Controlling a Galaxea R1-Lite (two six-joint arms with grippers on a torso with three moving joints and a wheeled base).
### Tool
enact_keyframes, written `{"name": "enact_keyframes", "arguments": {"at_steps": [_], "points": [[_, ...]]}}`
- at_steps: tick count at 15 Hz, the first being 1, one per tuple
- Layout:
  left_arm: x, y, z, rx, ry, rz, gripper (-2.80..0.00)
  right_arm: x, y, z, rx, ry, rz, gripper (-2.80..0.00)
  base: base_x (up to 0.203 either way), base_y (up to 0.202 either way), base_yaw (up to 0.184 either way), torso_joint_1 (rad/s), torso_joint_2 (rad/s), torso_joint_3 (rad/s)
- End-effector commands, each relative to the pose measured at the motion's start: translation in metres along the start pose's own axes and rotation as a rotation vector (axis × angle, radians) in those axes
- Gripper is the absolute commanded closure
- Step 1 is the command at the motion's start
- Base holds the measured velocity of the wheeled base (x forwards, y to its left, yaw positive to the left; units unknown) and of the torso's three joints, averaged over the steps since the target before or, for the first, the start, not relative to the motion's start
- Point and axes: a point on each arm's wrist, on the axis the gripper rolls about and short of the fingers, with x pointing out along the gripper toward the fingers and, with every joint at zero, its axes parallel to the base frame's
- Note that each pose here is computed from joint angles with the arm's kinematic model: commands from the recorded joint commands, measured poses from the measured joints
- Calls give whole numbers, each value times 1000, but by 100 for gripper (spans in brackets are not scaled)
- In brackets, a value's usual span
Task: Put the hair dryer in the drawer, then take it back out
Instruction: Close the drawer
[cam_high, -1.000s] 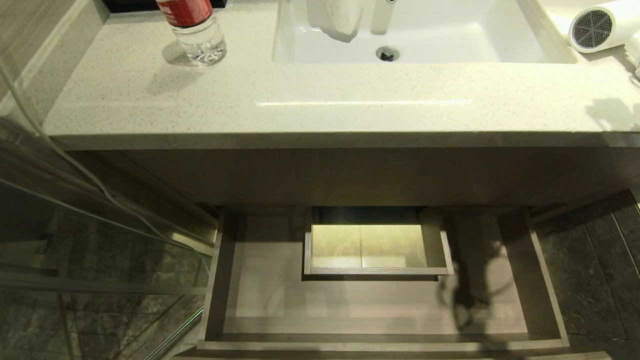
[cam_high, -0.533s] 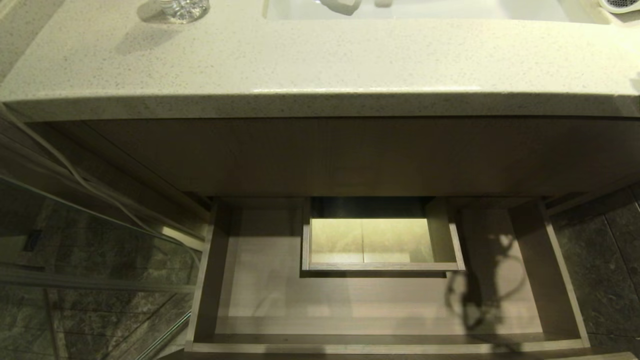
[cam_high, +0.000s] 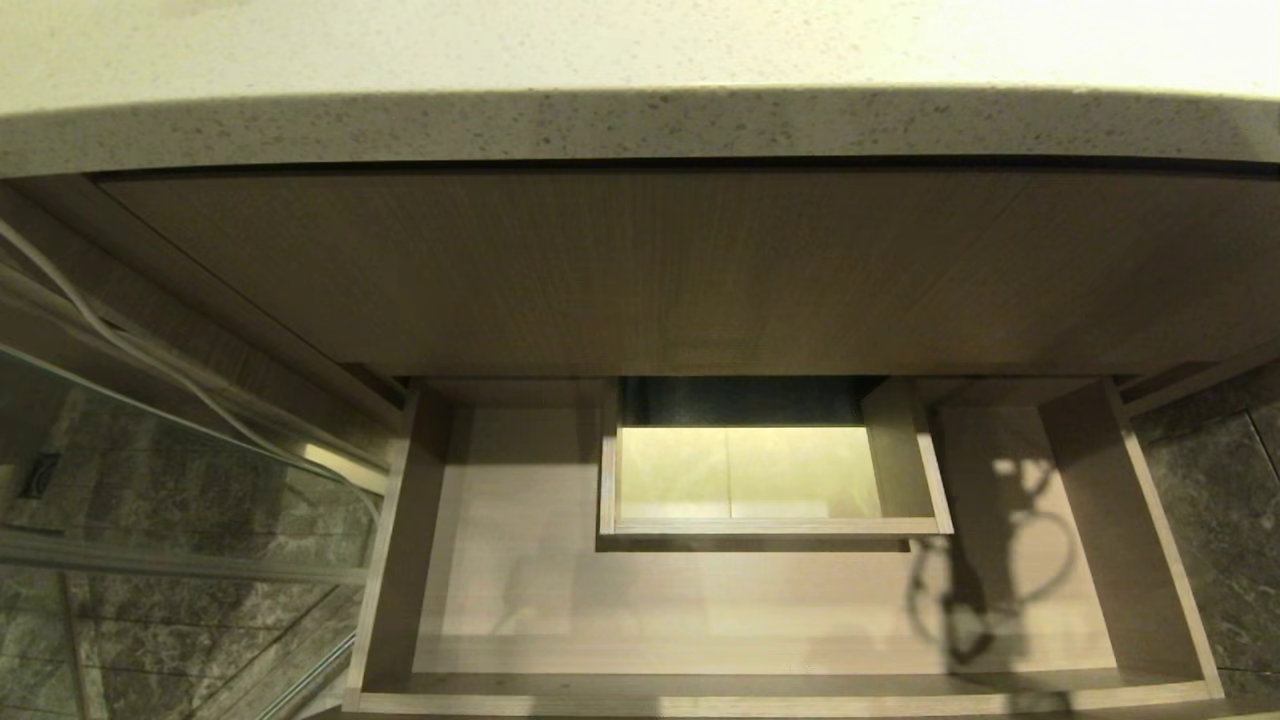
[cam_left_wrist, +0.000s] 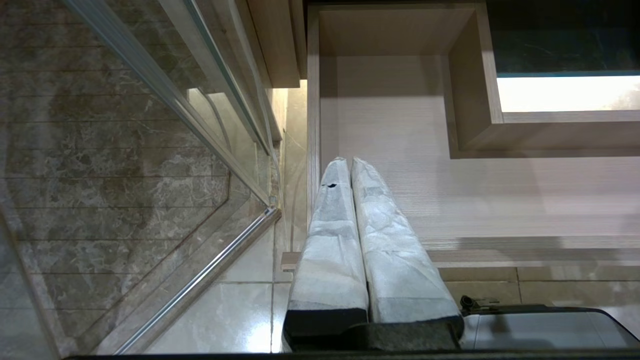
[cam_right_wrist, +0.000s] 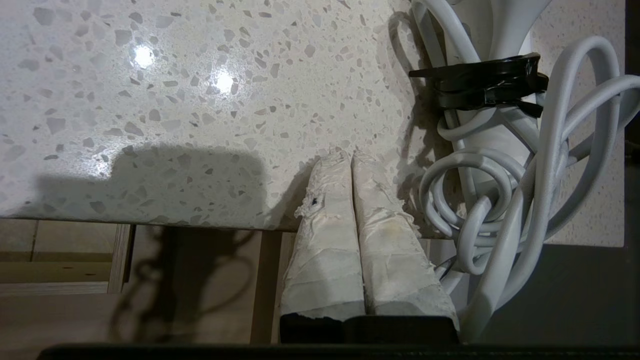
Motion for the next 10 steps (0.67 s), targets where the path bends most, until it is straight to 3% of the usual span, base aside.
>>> {"name": "enact_keyframes", "arguments": {"at_steps": [1, 7, 10], "points": [[0, 0, 0, 0, 1, 0, 0, -1, 0, -1, -4, 5, 1, 0, 0, 0, 0, -17, 50, 45], [0, 0, 0, 0, 0, 2, 0, -3, 0, 1, -2, -3, -4, 0, 0, 0, 0, 0, 0, 0], [0, 0, 0, 0, -1, 2, 0, -8, 0, -1, -2, -4, -3, 0, 0, 0, 0, -271, 47, -224]]}}
